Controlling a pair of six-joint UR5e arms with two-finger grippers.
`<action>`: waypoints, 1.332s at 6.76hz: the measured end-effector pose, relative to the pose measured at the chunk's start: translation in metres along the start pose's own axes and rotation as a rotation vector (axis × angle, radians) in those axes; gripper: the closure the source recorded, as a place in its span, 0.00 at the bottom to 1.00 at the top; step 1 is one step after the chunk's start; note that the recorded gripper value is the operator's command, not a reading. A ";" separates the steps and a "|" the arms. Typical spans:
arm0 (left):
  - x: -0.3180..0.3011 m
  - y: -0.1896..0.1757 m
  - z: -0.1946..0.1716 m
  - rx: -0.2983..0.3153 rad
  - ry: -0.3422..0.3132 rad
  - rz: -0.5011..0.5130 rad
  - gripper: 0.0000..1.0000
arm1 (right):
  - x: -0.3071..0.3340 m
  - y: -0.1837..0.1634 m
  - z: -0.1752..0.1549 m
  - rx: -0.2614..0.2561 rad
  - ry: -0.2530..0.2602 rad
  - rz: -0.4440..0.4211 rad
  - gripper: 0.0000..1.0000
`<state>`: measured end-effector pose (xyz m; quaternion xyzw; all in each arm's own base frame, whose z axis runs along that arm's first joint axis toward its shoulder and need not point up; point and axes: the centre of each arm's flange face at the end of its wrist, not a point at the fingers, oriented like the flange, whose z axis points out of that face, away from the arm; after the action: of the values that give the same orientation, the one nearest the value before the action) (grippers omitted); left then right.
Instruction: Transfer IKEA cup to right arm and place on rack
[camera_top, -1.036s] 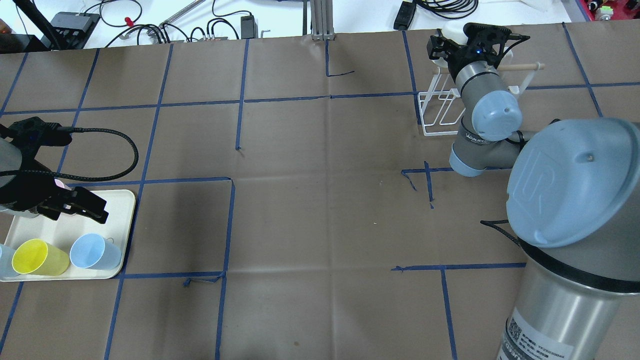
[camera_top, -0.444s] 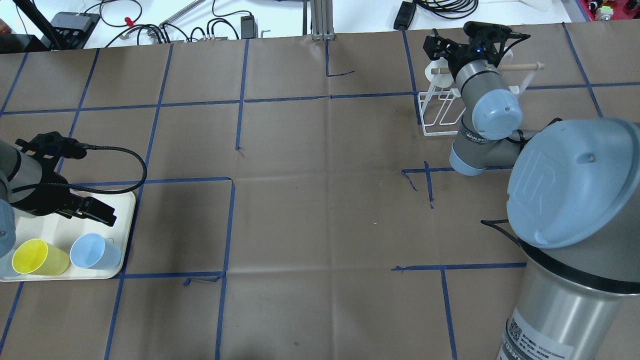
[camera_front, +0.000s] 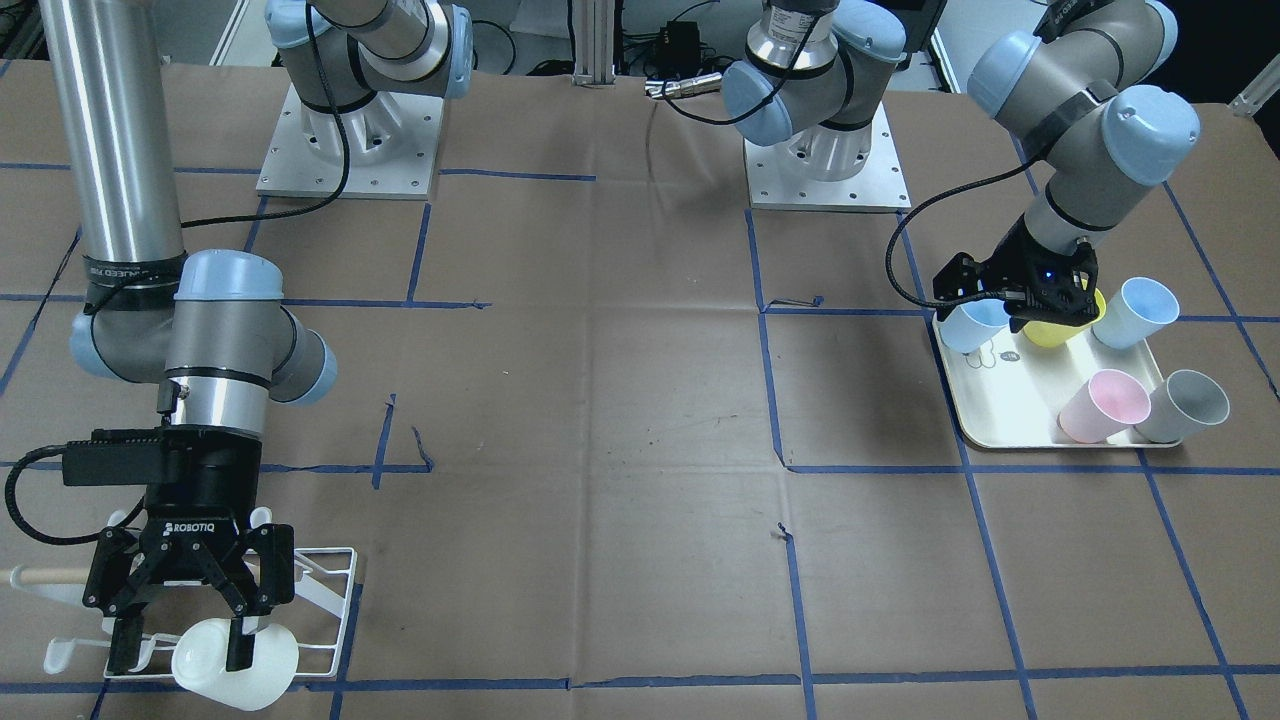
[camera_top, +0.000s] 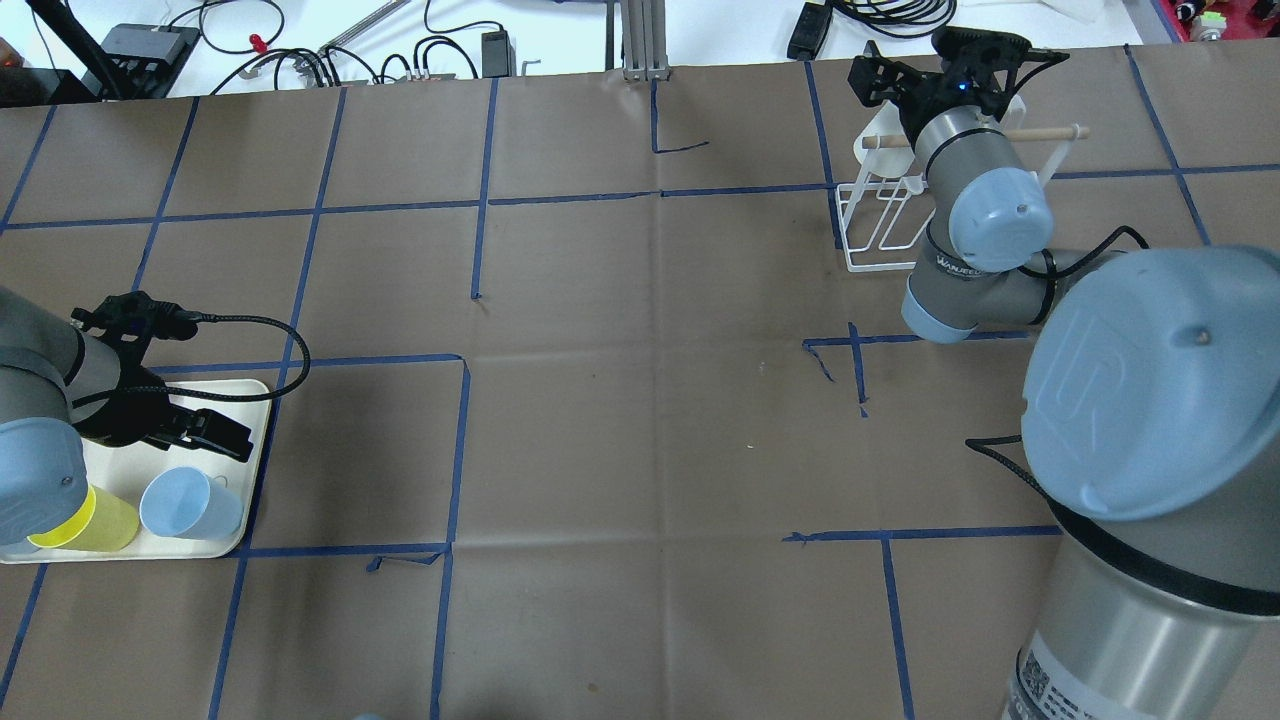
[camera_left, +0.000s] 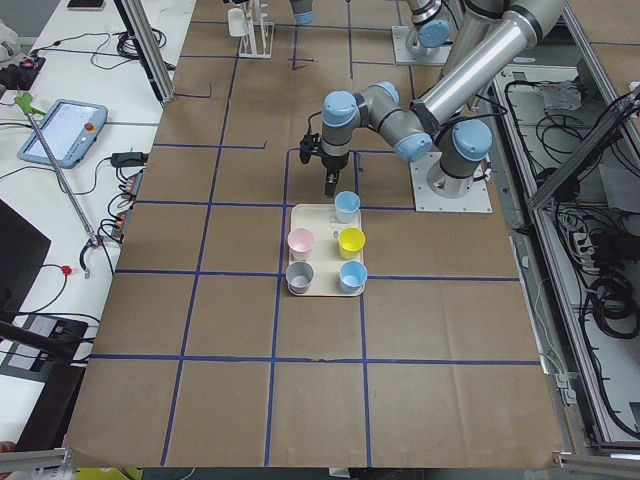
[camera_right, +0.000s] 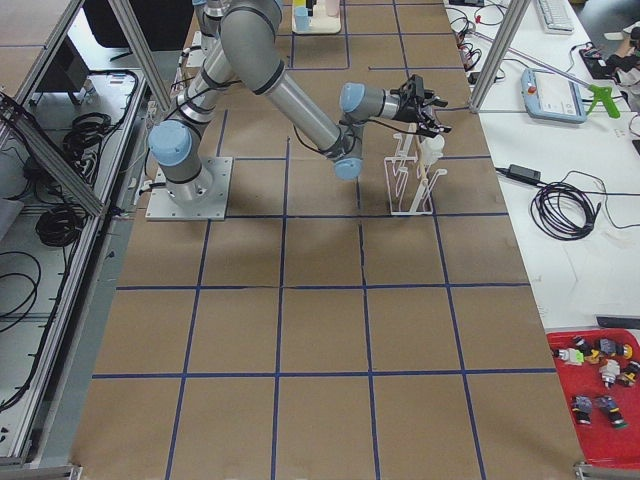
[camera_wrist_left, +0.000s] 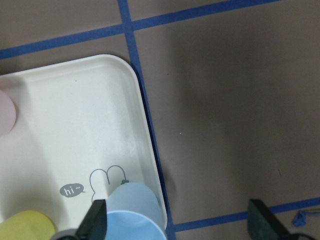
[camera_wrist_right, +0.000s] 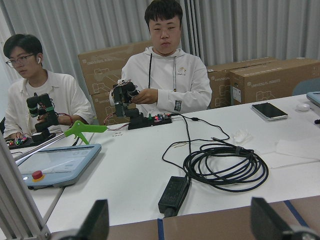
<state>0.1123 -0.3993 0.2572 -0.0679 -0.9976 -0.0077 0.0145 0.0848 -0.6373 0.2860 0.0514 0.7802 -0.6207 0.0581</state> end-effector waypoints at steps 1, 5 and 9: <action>-0.003 0.009 0.011 -0.019 0.019 -0.035 0.01 | -0.015 -0.025 -0.012 0.018 -0.019 -0.005 0.01; 0.003 0.021 0.016 -0.028 0.027 -0.080 0.01 | -0.122 -0.077 -0.084 0.058 -0.352 -0.005 0.00; 0.011 0.030 0.010 -0.046 0.041 -0.082 0.01 | -0.175 -0.082 -0.138 -0.149 -0.470 0.614 0.00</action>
<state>0.1053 -0.3681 0.2478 -0.0271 -0.9985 -0.0329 0.0333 0.2412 -0.5222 0.4224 0.1347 0.7367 -0.5110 0.4219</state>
